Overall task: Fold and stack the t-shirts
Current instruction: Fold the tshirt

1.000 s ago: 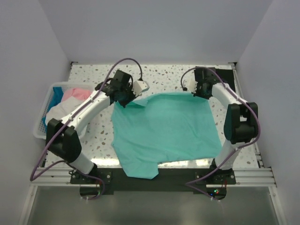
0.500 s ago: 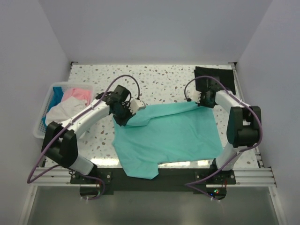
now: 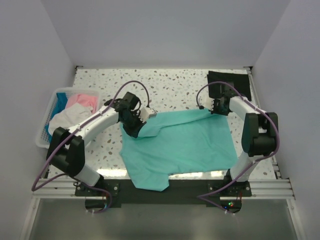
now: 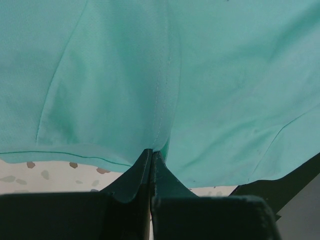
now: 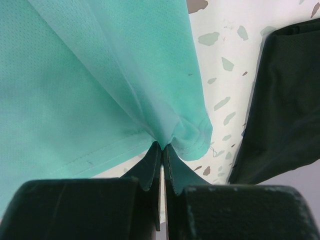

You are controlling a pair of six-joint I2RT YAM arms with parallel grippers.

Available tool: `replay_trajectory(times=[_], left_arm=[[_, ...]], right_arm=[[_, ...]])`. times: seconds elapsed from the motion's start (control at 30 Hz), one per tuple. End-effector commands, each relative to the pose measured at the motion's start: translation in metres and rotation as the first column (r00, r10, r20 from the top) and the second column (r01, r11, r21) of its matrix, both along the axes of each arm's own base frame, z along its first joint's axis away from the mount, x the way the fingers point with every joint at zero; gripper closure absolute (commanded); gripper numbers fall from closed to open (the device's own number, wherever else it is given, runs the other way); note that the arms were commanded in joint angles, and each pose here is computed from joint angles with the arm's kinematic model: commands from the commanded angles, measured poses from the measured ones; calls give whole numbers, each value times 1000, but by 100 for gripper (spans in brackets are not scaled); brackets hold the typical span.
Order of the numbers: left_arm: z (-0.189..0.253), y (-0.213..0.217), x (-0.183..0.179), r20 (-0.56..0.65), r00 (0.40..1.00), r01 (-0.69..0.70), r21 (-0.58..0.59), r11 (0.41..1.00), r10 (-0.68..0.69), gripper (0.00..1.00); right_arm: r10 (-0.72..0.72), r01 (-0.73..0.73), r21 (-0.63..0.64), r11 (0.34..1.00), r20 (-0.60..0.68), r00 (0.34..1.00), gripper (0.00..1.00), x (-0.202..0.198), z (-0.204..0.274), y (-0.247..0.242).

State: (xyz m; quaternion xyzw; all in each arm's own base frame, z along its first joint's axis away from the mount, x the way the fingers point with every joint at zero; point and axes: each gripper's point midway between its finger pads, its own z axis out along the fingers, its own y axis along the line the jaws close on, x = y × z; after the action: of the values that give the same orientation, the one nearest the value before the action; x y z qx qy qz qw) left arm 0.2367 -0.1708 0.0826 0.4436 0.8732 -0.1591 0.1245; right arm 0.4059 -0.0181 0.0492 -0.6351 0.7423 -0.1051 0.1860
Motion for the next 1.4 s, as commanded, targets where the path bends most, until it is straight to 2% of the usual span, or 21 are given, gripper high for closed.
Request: replay_trajectory(times=[0.0, 0.4, 0.73, 0.97, 1.17, 1.2, 1.23, 1.27, 1.3, 1.33, 1.37], left_arm=[[9, -5, -7, -13, 1000, 5, -38, 999, -5, 100], [18, -7, -17, -12, 999, 47, -82, 996, -48, 100], [-5, 7, -22, -22, 999, 49, -12, 999, -49, 100], [5, 5, -14, 10, 998, 60, -11, 998, -60, 100], [-4, 14, -26, -22, 995, 99, 15, 995, -99, 100], [-5, 14, -28, -31, 994, 107, 12, 994, -106, 95], [-4, 12, -31, -41, 992, 116, -1, 993, -115, 90], [-1, 12, -32, -44, 991, 130, -6, 992, -130, 84], [2, 11, -32, -40, 990, 133, -11, 991, -134, 62], [5, 11, -32, -37, 990, 137, -18, 990, -138, 57], [14, 10, -26, -7, 991, 131, -35, 991, -132, 54]], right_arm=[[23, -21, -20, 1000, 71, 997, 100, 11, 26, -6], [59, -57, -58, 997, 45, 997, 100, -6, 13, -13], [66, -67, -77, 995, -11, 998, 100, -29, -5, -16], [53, -53, -63, 997, -5, 999, 100, -30, 1, -15], [72, -76, -87, 993, -38, 997, 100, -41, -2, -17], [76, -80, -94, 992, -46, 996, 100, -44, -3, -19], [76, -81, -109, 991, -45, 996, 98, -45, -1, -21], [77, -82, -114, 990, -50, 996, 85, -47, 0, -22], [74, -78, -115, 990, -43, 996, 72, -47, 4, -22], [61, -68, -108, 992, -63, 996, 35, -53, 7, -22], [20, -25, -101, 995, -47, 999, 22, -47, 21, -33]])
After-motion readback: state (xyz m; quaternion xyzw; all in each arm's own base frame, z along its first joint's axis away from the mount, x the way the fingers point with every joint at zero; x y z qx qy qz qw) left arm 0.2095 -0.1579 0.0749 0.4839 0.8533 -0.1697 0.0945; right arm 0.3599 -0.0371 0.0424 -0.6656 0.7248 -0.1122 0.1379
